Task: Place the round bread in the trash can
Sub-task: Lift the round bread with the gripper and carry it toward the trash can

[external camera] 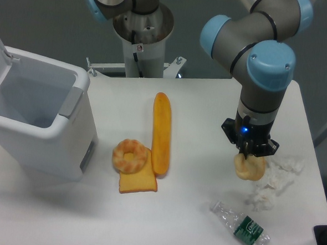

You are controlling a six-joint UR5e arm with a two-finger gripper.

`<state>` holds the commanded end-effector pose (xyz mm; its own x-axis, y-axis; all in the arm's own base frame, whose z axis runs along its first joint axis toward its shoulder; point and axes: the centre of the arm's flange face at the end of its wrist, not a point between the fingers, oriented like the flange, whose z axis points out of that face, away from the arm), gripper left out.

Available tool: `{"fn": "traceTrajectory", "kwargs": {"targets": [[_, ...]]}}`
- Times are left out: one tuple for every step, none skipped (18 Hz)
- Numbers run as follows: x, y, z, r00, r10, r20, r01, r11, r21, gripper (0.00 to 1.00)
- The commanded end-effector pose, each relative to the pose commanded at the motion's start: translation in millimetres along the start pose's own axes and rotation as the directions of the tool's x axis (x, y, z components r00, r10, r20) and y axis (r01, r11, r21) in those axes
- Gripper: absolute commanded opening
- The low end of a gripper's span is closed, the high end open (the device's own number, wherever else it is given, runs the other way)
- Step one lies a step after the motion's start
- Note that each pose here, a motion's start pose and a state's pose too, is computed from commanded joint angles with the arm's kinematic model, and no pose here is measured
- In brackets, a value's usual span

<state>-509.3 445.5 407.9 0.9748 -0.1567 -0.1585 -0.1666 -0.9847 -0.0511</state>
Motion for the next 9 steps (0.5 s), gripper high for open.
{"fn": "traceTrajectory", "kwargs": {"targets": [[4, -1, -7, 1.0, 0.001, 0.006, -0.001, 1.0, 0.001, 0.0], [9, -3, -10, 1.0, 0.006, 0.004, -0.006, 1.0, 0.006, 0.0], [16, -7, -19, 1.0, 0.004, 0.013, -0.004, 1.0, 0.013, 0.0], [26, -15, -31, 1.0, 0.007, 0.018, -0.007, 1.0, 0.025, 0.0], [37, -24, -37, 1.0, 0.004, 0.01, -0.004, 0.999, 0.044, 0.0], [49, -28, -41, 1.0, -0.002, 0.0, 0.002, 0.997, 0.074, 0.0], [65, -30, -59, 1.0, 0.004, 0.005, -0.004, 0.993, 0.117, 0.0], [79, -33, -78, 1.0, 0.013, 0.011, -0.014, 0.987, 0.161, 0.0], [95, -37, -89, 1.0, 0.021, 0.003, -0.021, 0.98, 0.198, 0.0]]}}
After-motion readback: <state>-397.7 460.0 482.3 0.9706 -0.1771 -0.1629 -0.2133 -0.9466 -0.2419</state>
